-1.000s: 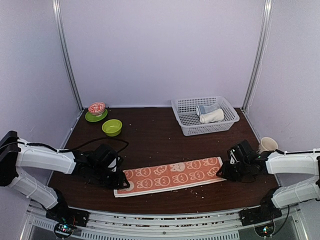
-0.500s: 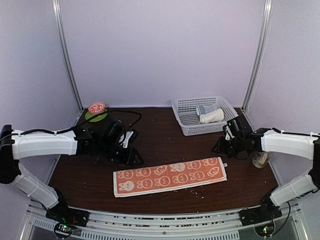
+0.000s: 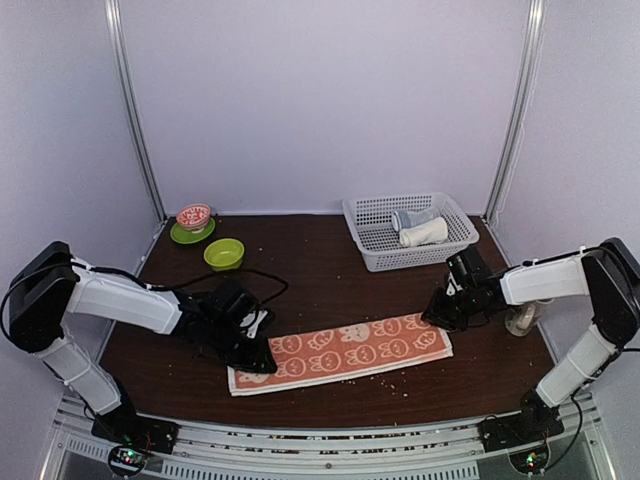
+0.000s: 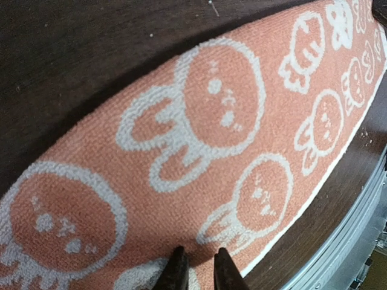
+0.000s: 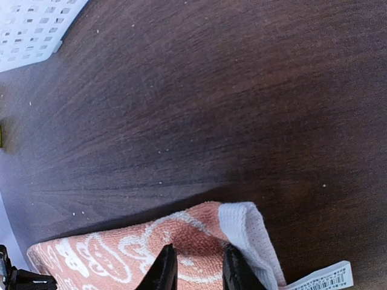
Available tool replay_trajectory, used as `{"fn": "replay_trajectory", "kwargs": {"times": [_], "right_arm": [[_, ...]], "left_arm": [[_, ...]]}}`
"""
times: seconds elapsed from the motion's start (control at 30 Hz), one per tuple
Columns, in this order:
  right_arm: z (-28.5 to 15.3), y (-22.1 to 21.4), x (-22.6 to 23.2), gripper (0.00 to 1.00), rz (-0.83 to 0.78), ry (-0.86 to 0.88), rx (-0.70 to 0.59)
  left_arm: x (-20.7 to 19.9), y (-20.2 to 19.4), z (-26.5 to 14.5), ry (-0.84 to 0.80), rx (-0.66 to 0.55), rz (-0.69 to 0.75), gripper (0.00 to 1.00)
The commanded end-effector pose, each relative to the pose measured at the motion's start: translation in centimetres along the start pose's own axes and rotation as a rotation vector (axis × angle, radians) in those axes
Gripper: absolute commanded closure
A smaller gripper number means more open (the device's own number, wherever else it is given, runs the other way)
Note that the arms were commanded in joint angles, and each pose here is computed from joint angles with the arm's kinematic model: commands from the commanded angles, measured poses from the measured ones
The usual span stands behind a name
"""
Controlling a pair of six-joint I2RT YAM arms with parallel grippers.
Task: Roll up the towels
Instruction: Adjust the towel at the center of the board.
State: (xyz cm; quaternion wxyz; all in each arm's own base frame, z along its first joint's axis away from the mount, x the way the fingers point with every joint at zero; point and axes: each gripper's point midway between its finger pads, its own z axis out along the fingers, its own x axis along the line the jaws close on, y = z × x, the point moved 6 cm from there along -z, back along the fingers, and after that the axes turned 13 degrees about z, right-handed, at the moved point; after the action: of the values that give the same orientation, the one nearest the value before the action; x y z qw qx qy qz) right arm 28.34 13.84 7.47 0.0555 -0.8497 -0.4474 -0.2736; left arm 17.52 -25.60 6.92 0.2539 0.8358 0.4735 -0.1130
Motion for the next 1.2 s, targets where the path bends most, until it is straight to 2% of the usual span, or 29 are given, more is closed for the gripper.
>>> {"fn": "replay_trajectory", "kwargs": {"times": [0.0,0.13,0.27,0.47,0.67,0.83,0.9,1.07,1.17], "right_arm": [[0.1,-0.3,-0.8,0.7,0.008,-0.007,0.015],[-3.9,-0.5,2.1,0.61,-0.095,0.087,-0.013],[-6.5,-2.5,2.7,0.6,-0.175,0.109,0.011],[-4.7,-6.4,-0.3,0.65,-0.19,0.048,0.076],[-3.0,-7.8,-4.5,0.69,-0.135,-0.04,0.083],[-3.5,-8.6,-5.5,0.68,-0.141,-0.054,0.1],[-4.5,-8.1,-5.1,0.63,-0.144,-0.034,0.064],[-8.0,-5.1,-3.9,0.48,-0.088,-0.032,-0.165],[-8.2,-4.1,-4.6,0.47,-0.022,-0.059,-0.206]], "left_arm": [[1.2,-2.8,0.4,0.03,0.069,-0.007,0.82],[0.0,-1.2,-1.4,0.016,0.019,0.039,0.76],[-1.7,1.5,-3.8,0.017,-0.052,0.1,0.68],[-2.1,3.8,-4.1,0.053,-0.091,0.12,0.68],[-0.4,3.0,-1.9,0.084,-0.053,0.052,0.72],[1.2,2.5,-0.9,0.14,-0.019,0.049,0.73],[1.5,3.0,-0.7,0.155,-0.012,0.075,0.74],[1.7,5.1,-0.2,0.187,0.014,0.154,0.74],[1.6,6.0,0.2,0.186,0.019,0.176,0.74]]}}
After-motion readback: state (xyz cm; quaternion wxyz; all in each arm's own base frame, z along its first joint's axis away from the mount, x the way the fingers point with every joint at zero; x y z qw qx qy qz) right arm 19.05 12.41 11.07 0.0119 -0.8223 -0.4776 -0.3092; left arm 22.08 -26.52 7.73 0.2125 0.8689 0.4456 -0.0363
